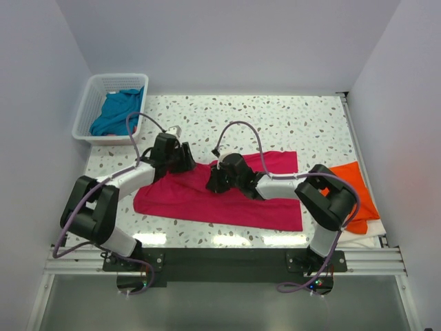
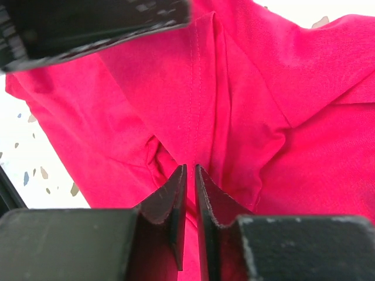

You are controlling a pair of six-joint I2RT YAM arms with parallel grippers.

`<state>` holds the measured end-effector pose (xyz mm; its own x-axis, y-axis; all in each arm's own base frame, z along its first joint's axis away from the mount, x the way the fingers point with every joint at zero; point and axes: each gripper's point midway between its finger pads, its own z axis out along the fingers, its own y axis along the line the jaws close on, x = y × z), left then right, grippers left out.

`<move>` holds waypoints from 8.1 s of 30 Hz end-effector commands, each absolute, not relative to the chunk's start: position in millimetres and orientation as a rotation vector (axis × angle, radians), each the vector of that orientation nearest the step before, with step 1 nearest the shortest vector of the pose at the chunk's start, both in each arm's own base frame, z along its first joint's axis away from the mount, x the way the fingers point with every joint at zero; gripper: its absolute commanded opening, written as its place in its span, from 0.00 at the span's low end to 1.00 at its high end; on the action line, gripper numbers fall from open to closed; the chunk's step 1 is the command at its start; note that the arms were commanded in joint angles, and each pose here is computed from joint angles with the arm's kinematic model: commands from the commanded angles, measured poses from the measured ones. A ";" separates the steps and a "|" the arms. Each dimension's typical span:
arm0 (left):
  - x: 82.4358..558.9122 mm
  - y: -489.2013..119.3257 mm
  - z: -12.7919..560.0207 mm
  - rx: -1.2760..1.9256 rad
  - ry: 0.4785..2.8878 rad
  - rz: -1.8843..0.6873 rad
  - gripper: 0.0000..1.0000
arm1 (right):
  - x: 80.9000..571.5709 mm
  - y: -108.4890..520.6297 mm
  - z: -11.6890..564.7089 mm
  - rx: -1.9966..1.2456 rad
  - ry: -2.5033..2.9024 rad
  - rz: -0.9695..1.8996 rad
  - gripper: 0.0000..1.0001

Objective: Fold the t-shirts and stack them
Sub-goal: Fold the tshirt

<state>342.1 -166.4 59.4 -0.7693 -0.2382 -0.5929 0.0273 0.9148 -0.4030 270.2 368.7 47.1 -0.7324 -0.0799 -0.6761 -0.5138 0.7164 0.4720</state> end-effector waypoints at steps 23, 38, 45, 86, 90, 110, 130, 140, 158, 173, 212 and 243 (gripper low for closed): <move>362.1 -182.9 43.9 -0.032 2.456 -0.397 0.46 | 283.0 361.0 54.4 -0.417 2.225 0.790 0.18; 362.8 -183.6 43.4 -0.007 2.462 -0.341 0.25 | 279.3 341.3 65.3 -0.338 2.232 0.744 0.19; 361.4 -185.5 49.4 -0.002 2.452 -0.347 0.14 | 279.1 336.6 64.5 -0.328 2.244 0.718 0.19; 263.3 -152.0 73.2 -0.207 2.336 -0.532 0.00 | 273.1 332.0 56.3 -0.230 2.311 0.724 0.32; 254.7 -145.2 65.8 -0.266 2.340 -0.526 0.00 | 272.8 330.3 55.1 -0.212 2.319 0.718 0.33; 233.9 -128.0 65.2 -0.391 2.290 -0.530 0.00 | 322.2 323.3 88.8 -0.120 2.312 0.613 0.44; 273.7 -137.5 119.4 -0.412 2.142 -0.559 0.00 | 411.2 103.7 65.9 0.499 2.431 0.144 0.43; 338.0 -148.1 176.4 -0.425 2.022 -0.540 0.00 | 421.9 5.0 46.4 0.776 2.437 0.018 0.41; 386.7 -124.3 188.0 -0.469 1.990 -0.549 0.00 | 443.0 -0.8 35.2 0.838 2.414 0.049 0.41; 422.5 -115.8 207.6 -0.488 1.933 -0.535 0.00 | 452.3 12.3 29.5 0.837 2.430 0.143 0.38; 607.9 -122.8 200.0 -0.300 1.900 -0.742 0.00 | 514.9 7.7 67.4 0.787 2.251 0.325 0.10; 626.3 -116.5 188.8 -0.307 1.911 -0.745 0.00 | 512.1 13.1 30.6 0.801 2.387 0.247 0.05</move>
<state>612.6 -120.9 163.3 -0.4994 -0.5228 -0.6908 0.0599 0.7747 -0.6295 504.0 9.5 23.5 -0.6371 0.6041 -0.4787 0.5022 0.7965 0.3368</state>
